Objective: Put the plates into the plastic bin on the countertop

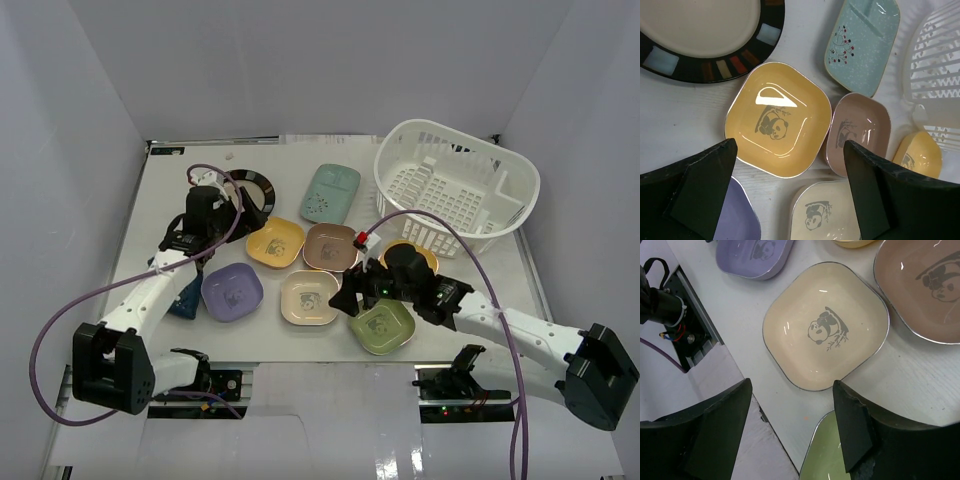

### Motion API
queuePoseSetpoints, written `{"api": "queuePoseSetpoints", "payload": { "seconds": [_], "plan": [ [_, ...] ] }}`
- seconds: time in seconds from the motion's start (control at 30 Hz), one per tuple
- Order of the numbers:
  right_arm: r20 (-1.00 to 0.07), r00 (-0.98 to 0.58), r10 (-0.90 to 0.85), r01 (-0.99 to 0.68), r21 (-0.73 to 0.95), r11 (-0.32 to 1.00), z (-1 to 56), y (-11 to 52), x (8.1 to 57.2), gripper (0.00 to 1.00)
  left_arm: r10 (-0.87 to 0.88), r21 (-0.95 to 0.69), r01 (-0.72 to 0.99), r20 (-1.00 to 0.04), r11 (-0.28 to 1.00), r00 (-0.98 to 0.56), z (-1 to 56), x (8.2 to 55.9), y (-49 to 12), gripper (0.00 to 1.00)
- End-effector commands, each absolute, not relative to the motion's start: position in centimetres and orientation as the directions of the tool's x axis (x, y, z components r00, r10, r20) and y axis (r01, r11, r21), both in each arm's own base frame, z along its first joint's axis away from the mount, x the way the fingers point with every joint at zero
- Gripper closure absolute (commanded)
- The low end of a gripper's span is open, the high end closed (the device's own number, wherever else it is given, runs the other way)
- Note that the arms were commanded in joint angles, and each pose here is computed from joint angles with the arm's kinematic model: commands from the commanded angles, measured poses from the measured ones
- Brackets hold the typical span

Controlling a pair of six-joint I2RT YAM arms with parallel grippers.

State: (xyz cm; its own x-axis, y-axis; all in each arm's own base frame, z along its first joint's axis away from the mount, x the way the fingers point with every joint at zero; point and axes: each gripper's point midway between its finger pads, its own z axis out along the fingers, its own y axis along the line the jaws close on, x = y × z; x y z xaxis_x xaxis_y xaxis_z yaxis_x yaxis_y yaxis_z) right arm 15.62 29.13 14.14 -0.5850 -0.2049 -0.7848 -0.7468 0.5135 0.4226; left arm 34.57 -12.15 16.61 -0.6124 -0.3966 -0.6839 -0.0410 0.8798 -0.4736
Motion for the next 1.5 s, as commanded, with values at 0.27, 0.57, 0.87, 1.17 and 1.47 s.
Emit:
{"api": "queuePoseSetpoints", "payload": {
  "seconds": [0.27,0.57,0.87,1.17,1.47],
  "plan": [
    [-0.832,-0.539,-0.135,-0.776,0.427,0.464,15.1,29.5,14.8,0.27,-0.548,-0.531,-0.215,-0.618,0.820,-0.564,16.5,37.4,-7.3,0.02],
    [-0.842,-0.529,-0.104,-0.772,0.426,0.473,14.7,28.2,14.1,0.29,-0.709,-0.609,-0.370,-0.547,0.702,-0.445,13.8,40.3,-1.6,0.07],
    [-0.839,-0.531,-0.117,-0.787,0.437,0.436,14.6,28.7,13.7,0.30,-0.812,-0.686,-0.444,-0.422,0.577,-0.403,8.6,43.1,1.7,0.24],
    [-0.824,-0.553,-0.127,-0.778,0.455,0.434,13.9,29.2,13.7,0.30,-0.833,-0.755,-0.400,-0.342,0.519,-0.436,5.2,45.6,0.7,0.39],
    [-0.827,-0.553,-0.101,-0.768,0.458,0.447,14.8,29.5,14.3,0.31,-0.877,-0.813,-0.370,-0.323,0.450,-0.355,4.4,46.5,1.3,0.94]
  ]
}}
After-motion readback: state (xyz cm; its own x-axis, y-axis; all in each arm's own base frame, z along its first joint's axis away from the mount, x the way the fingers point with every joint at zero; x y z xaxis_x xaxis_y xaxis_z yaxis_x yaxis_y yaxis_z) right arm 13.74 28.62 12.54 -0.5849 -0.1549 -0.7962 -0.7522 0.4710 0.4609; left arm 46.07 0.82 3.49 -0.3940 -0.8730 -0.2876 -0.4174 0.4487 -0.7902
